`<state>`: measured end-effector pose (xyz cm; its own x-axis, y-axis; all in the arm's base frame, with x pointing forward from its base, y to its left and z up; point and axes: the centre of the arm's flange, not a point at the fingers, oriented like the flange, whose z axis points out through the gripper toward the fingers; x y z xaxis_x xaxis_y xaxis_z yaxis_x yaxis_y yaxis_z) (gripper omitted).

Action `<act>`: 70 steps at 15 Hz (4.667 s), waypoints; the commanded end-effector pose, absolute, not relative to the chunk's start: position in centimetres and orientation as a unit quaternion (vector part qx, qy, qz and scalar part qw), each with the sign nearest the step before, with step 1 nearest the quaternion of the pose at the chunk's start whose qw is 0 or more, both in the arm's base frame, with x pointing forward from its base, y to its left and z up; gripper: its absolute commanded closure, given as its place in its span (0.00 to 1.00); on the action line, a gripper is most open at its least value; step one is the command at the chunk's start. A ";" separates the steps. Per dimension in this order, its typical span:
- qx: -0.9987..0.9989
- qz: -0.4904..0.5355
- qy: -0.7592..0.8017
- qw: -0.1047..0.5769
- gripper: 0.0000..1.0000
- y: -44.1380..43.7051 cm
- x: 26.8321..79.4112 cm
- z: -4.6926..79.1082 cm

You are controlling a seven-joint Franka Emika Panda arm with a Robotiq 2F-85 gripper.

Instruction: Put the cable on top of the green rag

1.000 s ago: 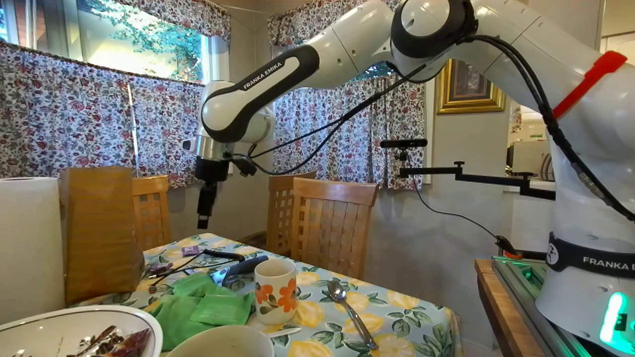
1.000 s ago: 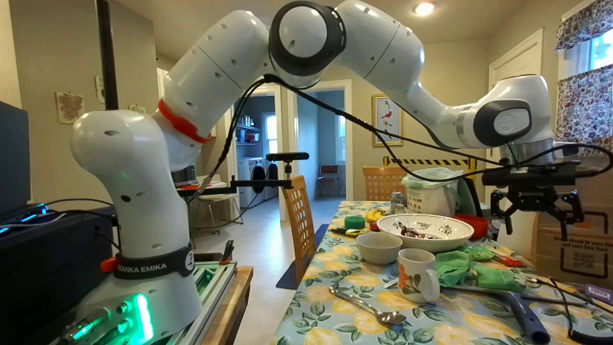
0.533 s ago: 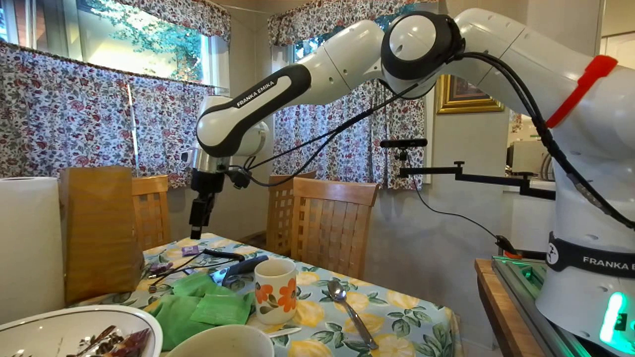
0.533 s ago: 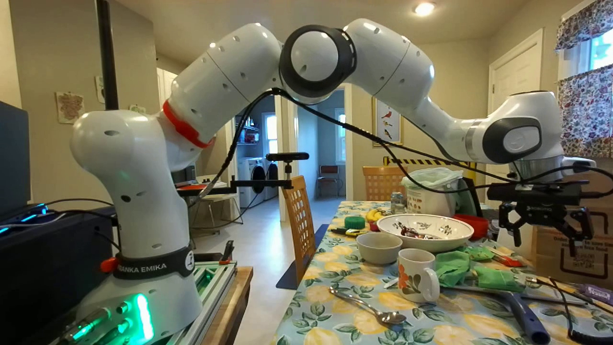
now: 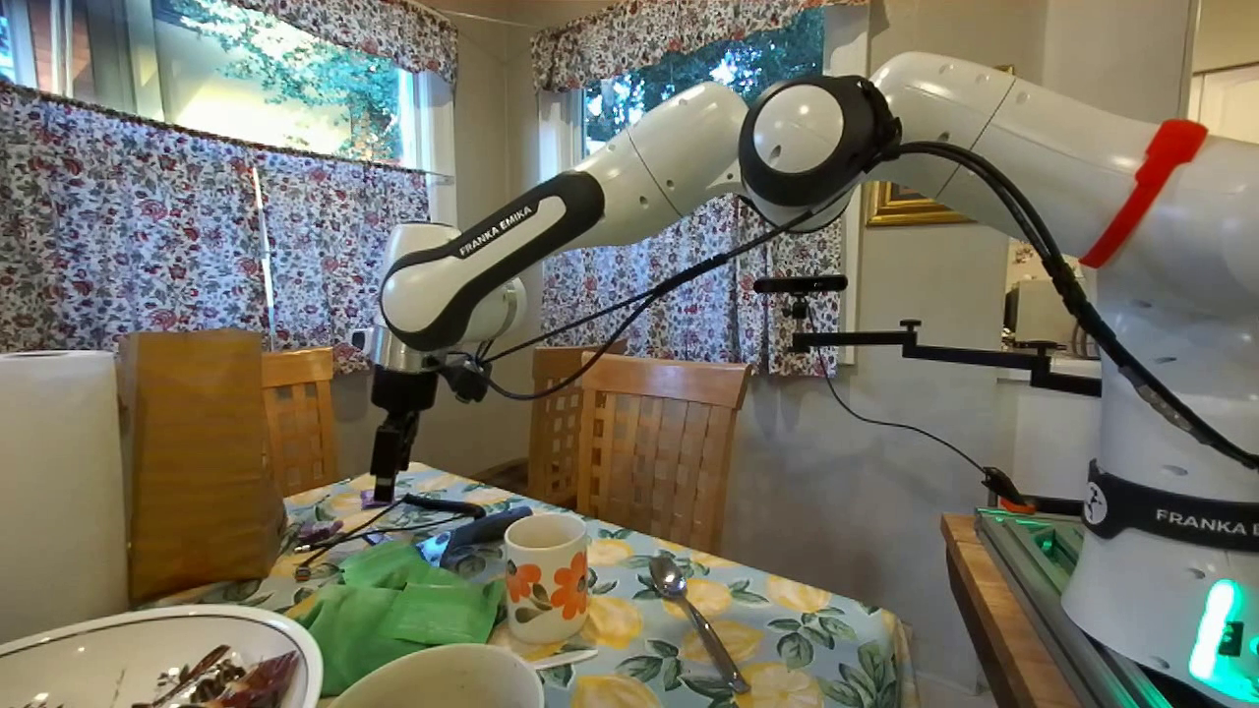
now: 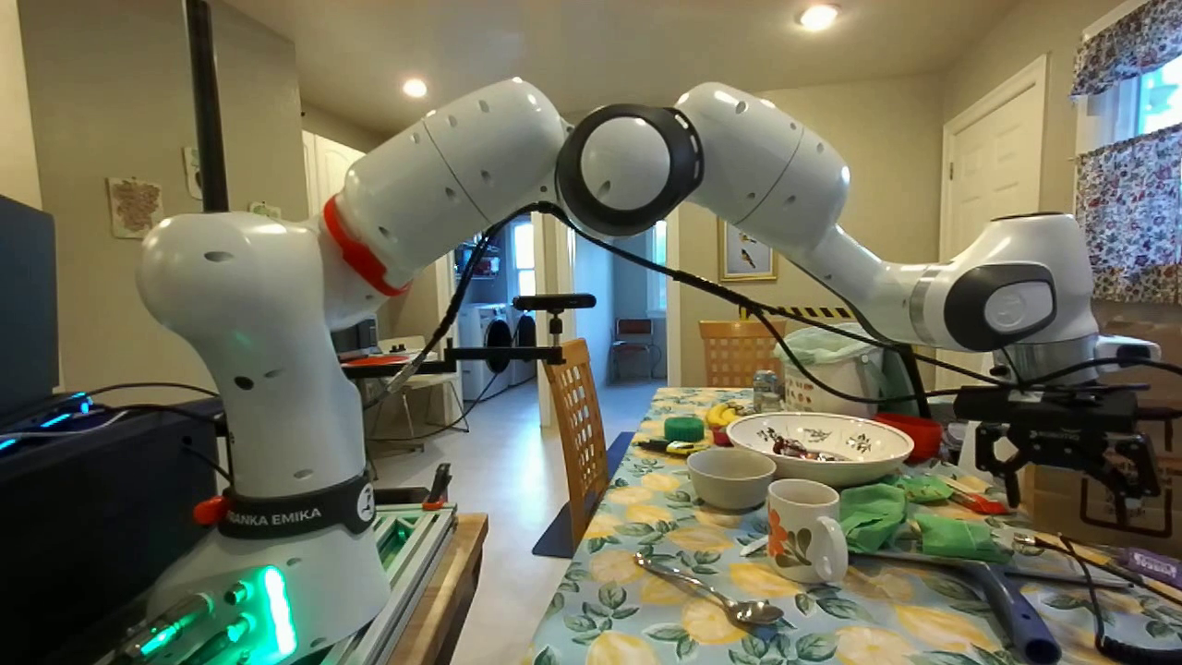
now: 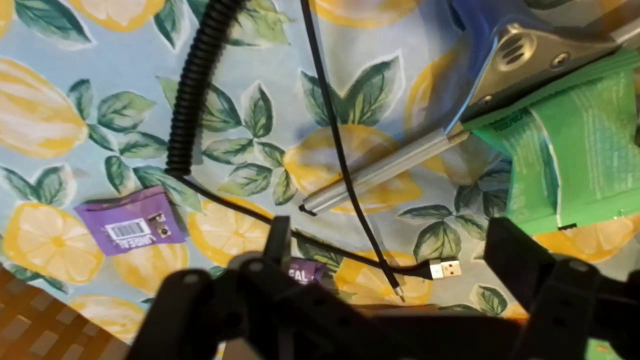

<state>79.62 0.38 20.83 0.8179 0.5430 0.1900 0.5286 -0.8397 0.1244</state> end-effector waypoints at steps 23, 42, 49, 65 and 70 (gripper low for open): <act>0.866 0.102 0.482 0.078 0.00 1.4 83.1 16.8; 0.859 0.103 0.501 0.030 0.23 1.1 83.7 15.1; 0.869 0.102 0.484 0.005 0.18 0.8 84.2 13.8; 0.874 0.107 0.474 -0.004 1.00 0.4 84.7 13.9; 0.873 0.097 0.478 0.002 0.99 0.0 84.4 15.2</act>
